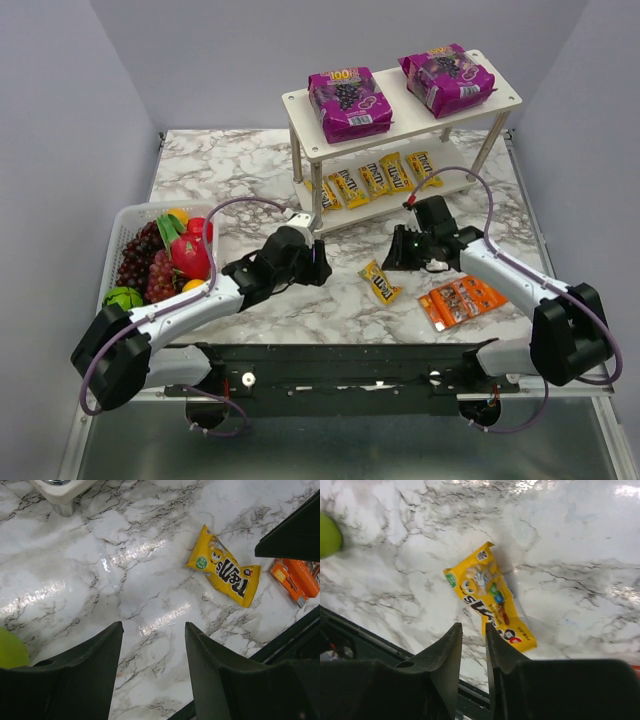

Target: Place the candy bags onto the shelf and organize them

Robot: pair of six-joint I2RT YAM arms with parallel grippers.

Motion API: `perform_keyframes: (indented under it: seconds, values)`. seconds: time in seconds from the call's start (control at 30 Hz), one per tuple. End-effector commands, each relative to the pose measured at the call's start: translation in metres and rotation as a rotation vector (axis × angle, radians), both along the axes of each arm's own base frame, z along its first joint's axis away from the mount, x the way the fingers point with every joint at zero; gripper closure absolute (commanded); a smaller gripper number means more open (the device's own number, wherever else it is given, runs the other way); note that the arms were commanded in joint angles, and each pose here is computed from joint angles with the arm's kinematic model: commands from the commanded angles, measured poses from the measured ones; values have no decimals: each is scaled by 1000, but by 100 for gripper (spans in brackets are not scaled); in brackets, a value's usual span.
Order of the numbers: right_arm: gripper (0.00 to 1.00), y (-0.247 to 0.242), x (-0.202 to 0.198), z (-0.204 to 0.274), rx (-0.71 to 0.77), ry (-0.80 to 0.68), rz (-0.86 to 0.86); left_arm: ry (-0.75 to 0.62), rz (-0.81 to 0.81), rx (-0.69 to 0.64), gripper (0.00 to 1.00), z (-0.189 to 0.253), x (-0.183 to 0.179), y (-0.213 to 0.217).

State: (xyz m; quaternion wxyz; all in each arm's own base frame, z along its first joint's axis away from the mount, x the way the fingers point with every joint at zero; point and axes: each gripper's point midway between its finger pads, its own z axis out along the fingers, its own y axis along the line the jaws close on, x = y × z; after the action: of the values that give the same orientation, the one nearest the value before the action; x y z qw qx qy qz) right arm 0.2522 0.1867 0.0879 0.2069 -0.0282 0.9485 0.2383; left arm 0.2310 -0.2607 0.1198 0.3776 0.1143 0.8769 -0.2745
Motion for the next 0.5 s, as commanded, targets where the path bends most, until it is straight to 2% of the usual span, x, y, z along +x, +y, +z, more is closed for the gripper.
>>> perform_keyframes:
  seconds: [0.0,0.1,0.23,0.37,0.47]
  values:
    - [72,28,-3,-6,128,57,-41,-1,-25,-34,38,12,11,-19]
    - [76,36,1,-15,132,75,-78,15,-61,-51,38,13,12,-31]
    - [82,26,3,-56,34,167,-152,31,-84,-60,39,12,13,-39]
    - [86,27,-6,-81,-27,236,-129,49,-105,-60,39,9,11,-44]
    - [87,34,-15,-82,-34,235,-66,60,-114,-58,39,5,10,-45]
